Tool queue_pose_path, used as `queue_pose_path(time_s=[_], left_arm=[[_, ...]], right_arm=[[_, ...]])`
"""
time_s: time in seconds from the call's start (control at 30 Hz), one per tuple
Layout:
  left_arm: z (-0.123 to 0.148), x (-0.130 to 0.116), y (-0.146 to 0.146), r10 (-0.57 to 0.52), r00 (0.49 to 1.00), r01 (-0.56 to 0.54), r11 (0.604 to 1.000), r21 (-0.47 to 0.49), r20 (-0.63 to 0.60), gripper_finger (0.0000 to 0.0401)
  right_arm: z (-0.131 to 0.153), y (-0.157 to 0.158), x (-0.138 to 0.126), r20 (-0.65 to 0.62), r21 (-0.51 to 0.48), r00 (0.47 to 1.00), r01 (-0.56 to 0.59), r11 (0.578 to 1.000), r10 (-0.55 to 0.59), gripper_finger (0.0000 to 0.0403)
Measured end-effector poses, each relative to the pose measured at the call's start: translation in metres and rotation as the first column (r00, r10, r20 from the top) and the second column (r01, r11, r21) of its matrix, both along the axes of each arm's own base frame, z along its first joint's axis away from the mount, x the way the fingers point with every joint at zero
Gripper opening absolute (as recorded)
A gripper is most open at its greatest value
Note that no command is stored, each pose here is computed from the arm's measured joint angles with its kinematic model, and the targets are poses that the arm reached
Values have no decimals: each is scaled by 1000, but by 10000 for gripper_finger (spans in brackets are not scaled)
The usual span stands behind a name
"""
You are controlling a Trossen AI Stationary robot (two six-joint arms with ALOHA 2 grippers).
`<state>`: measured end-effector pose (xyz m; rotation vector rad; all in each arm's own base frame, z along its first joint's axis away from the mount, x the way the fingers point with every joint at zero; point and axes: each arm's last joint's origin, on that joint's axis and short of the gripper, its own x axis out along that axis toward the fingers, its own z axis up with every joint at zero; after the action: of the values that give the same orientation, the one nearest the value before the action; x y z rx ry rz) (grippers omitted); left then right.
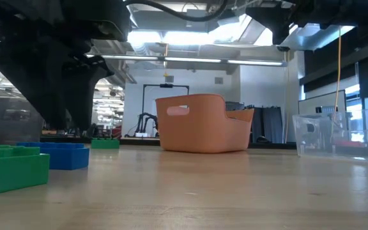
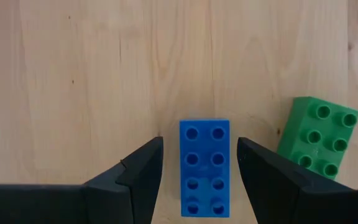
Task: Sort & place blocks by color
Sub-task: Put the left blue game piece into the orange bin
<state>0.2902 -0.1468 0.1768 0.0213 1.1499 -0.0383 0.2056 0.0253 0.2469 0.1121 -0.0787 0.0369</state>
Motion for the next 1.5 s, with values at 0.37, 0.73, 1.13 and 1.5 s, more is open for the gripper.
queue_pose_path(time_s=[0.37, 0.73, 1.13, 1.5], left_arm=[[-2, 1, 0, 6, 1000, -6, 1000, 24, 7, 197], [-30, 3, -5, -34, 995, 39, 998, 48, -92, 197], [-36, 5, -6, -31, 994, 38, 997, 63, -104, 197], [-24, 1, 5, -95, 991, 109, 980, 165, -93, 117]], right_arm=[[0, 0, 0, -1, 0, 1000, 0, 1000, 0, 250], [-1, 0, 0, -8, -3, 1000, 0, 1000, -1, 250], [-2, 0, 0, -15, -4, 1000, 1, 1000, -1, 250], [-2, 0, 0, -15, -4, 1000, 1, 1000, -1, 250]])
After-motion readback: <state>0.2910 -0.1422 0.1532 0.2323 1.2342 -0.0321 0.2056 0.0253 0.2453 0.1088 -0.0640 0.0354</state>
